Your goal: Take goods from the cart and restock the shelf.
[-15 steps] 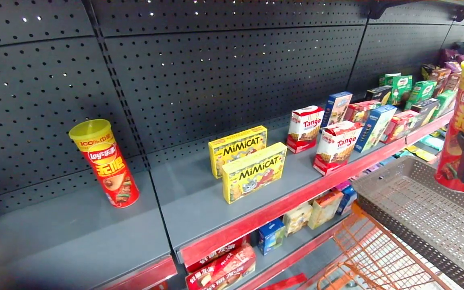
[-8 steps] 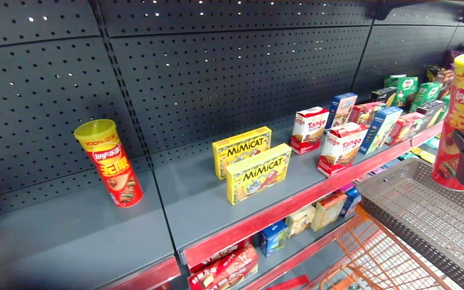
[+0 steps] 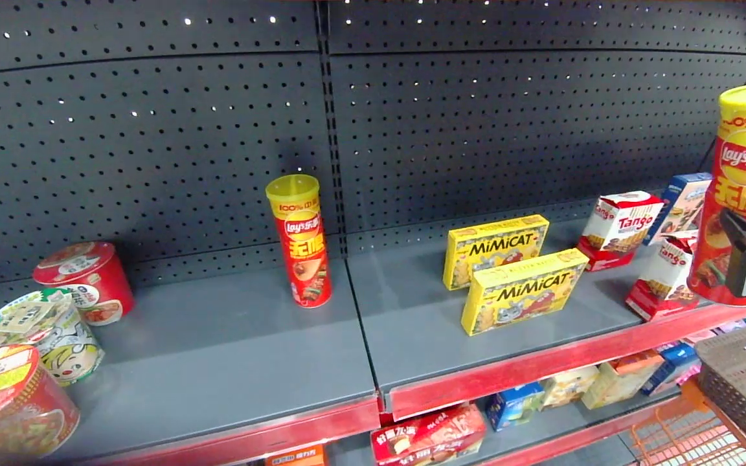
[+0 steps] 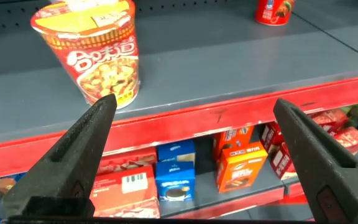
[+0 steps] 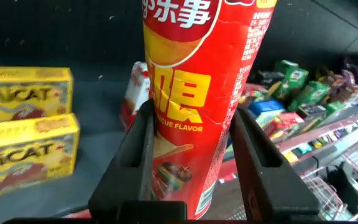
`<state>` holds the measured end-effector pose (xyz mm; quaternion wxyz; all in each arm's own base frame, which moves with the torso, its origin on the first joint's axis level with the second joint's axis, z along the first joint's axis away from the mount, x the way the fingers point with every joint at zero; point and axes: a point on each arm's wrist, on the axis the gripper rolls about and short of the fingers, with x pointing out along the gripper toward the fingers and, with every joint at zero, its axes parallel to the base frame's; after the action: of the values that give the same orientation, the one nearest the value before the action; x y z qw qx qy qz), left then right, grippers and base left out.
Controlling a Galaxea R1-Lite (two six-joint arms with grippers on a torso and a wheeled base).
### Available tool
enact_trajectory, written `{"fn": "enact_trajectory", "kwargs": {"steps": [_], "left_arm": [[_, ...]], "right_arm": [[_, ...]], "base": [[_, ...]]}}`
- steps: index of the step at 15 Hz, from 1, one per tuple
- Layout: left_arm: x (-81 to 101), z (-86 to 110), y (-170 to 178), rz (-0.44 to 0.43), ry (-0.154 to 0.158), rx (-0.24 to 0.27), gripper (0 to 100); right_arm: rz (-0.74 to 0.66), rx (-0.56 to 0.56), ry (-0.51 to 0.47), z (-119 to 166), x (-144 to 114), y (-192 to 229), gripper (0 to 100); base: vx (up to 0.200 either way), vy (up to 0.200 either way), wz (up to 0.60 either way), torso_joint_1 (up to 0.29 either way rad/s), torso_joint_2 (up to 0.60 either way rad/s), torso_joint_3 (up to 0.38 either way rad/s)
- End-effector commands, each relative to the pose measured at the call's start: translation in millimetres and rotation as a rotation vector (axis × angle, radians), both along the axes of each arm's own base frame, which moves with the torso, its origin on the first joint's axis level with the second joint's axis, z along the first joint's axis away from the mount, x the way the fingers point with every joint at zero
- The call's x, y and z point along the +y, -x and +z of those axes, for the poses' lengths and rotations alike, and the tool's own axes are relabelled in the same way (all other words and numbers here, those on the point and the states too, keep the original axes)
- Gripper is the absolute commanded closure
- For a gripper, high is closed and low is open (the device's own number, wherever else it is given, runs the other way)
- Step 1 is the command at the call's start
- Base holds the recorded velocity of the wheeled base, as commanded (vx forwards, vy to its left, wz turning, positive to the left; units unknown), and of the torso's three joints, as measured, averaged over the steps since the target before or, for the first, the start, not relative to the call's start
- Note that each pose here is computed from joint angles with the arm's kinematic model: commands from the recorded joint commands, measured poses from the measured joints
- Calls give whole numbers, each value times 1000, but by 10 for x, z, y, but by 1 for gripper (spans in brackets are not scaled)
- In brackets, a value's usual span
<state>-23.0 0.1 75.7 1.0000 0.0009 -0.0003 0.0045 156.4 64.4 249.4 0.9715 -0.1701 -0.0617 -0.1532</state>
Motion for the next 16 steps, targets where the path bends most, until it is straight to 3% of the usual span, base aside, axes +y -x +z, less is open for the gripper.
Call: {"fn": "enact_trajectory", "kwargs": {"steps": [1, 7, 14, 16], "left_arm": [[0, -4, -2, 2, 0, 2, 0], [0, 1, -1, 2, 0, 1, 0], [0, 1, -1, 2, 2, 1, 0], [0, 1, -1, 2, 2, 1, 0]], "right_arm": [[2, -4, -2, 7, -4, 15, 100], [20, -12, 16, 33, 14, 61, 100], [27, -15, 31, 40, 16, 93, 100], [28, -13, 32, 33, 14, 102, 100]], "base": [[0, 0, 0, 0, 0, 0], [0, 0, 0, 0, 0, 0], [0, 0, 600, 3, 0, 3], [0, 0, 0, 0, 0, 0]]}}
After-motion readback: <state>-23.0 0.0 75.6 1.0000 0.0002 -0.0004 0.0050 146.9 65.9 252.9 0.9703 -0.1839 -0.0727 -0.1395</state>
